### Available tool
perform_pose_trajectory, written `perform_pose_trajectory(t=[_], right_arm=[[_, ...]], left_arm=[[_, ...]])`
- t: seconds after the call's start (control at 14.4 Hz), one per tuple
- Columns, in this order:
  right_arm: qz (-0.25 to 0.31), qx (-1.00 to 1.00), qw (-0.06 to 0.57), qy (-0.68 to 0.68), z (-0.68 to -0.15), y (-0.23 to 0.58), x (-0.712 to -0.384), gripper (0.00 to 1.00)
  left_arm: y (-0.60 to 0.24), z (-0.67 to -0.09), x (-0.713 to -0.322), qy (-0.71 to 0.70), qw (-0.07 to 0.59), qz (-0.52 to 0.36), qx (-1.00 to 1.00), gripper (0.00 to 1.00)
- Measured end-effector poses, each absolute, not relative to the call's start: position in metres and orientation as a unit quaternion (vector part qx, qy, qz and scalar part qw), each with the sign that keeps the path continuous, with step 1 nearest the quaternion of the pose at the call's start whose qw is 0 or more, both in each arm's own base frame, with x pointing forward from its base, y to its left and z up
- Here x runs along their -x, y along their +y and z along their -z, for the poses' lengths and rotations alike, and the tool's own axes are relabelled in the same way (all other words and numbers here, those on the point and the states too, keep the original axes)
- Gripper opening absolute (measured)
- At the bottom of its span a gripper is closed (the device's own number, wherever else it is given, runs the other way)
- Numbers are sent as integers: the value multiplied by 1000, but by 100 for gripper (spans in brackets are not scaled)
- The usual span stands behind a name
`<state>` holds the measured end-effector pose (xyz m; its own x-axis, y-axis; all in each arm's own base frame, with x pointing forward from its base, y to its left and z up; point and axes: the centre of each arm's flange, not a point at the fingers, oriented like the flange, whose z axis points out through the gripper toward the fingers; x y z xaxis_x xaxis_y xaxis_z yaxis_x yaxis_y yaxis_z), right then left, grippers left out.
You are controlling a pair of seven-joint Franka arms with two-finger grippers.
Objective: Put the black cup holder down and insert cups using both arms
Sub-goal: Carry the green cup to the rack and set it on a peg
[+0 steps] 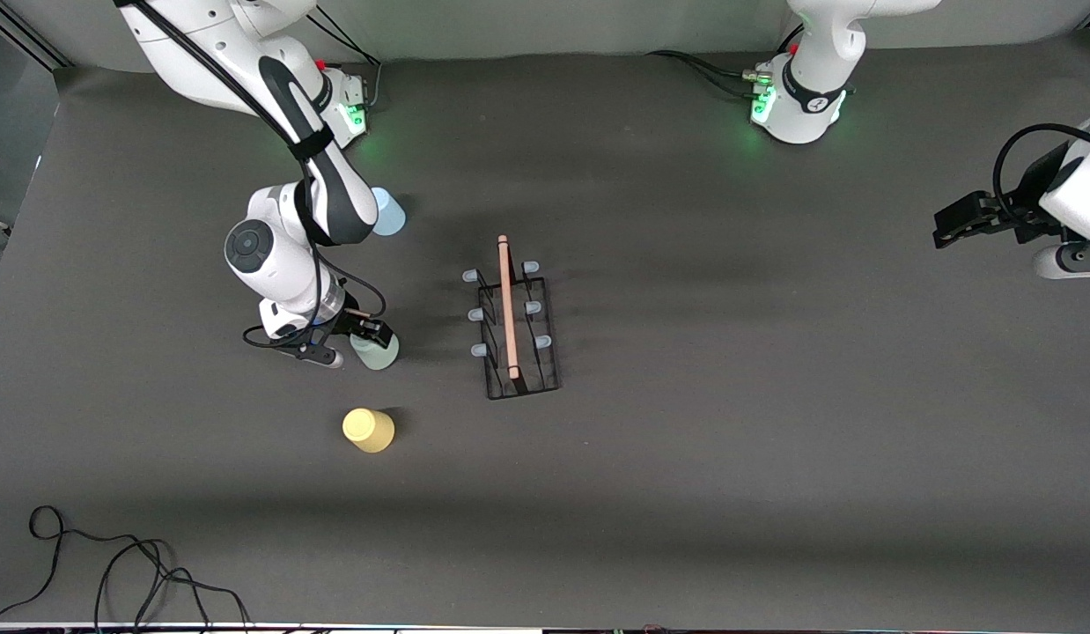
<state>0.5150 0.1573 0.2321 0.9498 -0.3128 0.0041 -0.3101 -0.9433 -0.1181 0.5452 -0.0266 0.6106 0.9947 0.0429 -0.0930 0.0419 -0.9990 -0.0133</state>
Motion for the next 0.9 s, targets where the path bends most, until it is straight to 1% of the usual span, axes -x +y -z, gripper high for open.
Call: perform_pose_trajectory(t=[0.14, 0.28, 0.42, 0.55, 0.62, 0.76, 0.9], right_arm=[[-7, 985, 71, 156, -267, 164, -517, 68], [-24, 982, 79, 168, -319, 171, -516, 68], [-49, 978, 65, 192, -375, 183, -515, 68], [-68, 975, 55, 206, -424, 218, -509, 68], [-70, 972, 53, 217, -440, 238, -504, 68], [-71, 967, 48, 242, -451, 272, -492, 68], [-71, 963, 42, 258, -441, 304, -479, 68]], left_arm=[[-29, -611, -545, -19, 6, -47, 999, 100], [-32, -610, -545, -17, 6, -48, 999, 100], [-32, -609, -545, -17, 6, -48, 999, 100], [-34, -609, -545, -15, 6, -48, 999, 100], [-36, -609, -545, -13, 6, -48, 999, 100], [-40, -610, -545, -10, 6, -47, 999, 100], [-41, -610, -545, -9, 6, -45, 999, 100]])
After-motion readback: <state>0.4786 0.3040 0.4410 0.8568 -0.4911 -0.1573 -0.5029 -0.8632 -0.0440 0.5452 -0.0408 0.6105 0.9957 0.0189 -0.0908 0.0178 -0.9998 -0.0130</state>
